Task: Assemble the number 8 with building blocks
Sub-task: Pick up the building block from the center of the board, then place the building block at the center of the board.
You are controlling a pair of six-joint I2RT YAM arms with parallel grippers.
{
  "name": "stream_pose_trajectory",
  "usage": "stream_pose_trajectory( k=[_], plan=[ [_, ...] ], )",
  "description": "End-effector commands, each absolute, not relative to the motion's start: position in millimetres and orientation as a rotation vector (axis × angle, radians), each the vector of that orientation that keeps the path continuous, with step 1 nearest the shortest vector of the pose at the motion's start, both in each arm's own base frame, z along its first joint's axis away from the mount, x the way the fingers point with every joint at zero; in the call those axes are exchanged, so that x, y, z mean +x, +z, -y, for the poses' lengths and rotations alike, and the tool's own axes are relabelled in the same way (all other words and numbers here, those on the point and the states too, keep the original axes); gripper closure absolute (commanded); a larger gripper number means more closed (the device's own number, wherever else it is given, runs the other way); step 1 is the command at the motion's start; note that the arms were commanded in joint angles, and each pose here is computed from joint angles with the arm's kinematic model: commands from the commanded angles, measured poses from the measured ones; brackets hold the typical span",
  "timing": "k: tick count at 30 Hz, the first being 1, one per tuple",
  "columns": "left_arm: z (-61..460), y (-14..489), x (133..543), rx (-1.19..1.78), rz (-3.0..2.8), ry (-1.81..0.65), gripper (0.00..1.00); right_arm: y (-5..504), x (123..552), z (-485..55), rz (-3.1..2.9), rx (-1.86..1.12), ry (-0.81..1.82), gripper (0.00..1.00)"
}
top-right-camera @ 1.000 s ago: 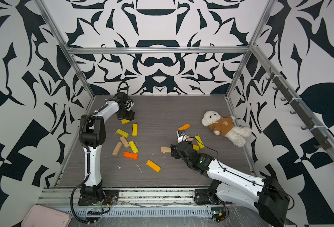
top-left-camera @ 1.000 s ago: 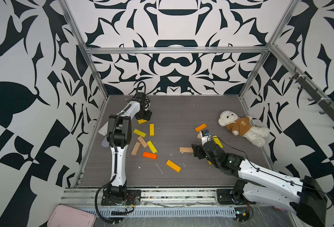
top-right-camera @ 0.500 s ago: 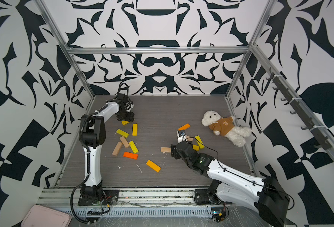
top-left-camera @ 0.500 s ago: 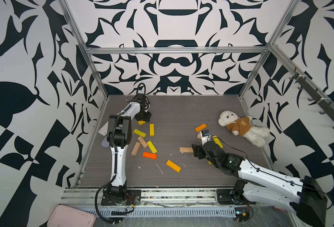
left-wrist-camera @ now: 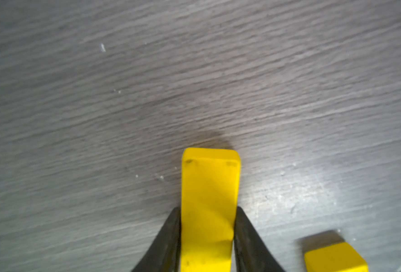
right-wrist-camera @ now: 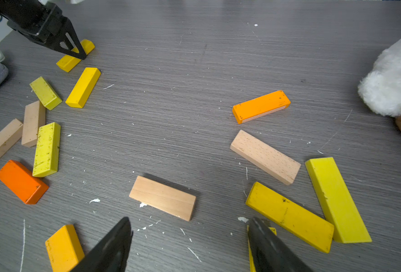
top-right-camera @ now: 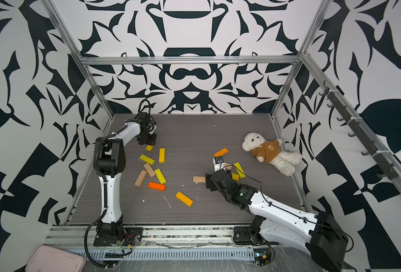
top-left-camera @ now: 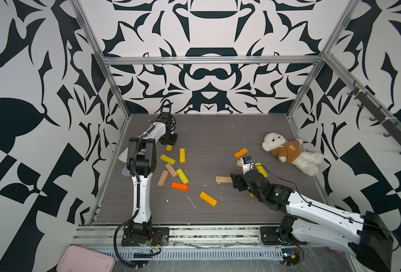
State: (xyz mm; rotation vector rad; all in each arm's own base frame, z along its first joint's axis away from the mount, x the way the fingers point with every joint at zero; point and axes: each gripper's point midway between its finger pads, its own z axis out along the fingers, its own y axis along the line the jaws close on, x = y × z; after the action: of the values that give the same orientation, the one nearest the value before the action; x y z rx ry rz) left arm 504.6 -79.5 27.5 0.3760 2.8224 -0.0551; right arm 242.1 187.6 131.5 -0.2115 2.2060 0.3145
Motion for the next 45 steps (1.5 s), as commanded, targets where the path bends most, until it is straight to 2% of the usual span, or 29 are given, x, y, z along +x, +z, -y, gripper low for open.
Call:
stream_pose_trajectory(
  k=[1,3,9,19,25,30,45],
  plan=[
    [78.6,34.4,495.0,0.380,-2.861,-0.074,0.68,141.1,243.1,-189.3,-2.173,-0.186,0.347,0.21],
    [81.0,46.0,498.6,0.389,-2.833,-0.085,0.72,141.4,242.3,-191.5,-2.176,-0.195,0.358,0.21],
    [103.6,79.7,494.5,0.521,-2.746,-0.122,0.72,143.3,242.7,-190.5,-2.170,-0.184,0.361,0.22],
    [184.8,107.4,460.1,0.960,-2.589,-0.259,0.70,151.9,242.6,-184.3,-2.157,-0.191,0.327,0.22],
    [236.7,93.4,434.1,1.233,-2.513,-0.301,0.68,151.4,240.7,-166.8,-2.152,-0.114,0.282,0.22],
    [257.9,68.9,416.2,1.385,-2.516,-0.287,0.66,152.5,237.6,-166.0,-2.155,-0.091,0.313,0.23],
    [260.0,28.8,401.0,1.483,-2.561,-0.217,0.60,132.9,247.3,-200.8,-2.252,-0.223,0.319,0.23]
  ],
)
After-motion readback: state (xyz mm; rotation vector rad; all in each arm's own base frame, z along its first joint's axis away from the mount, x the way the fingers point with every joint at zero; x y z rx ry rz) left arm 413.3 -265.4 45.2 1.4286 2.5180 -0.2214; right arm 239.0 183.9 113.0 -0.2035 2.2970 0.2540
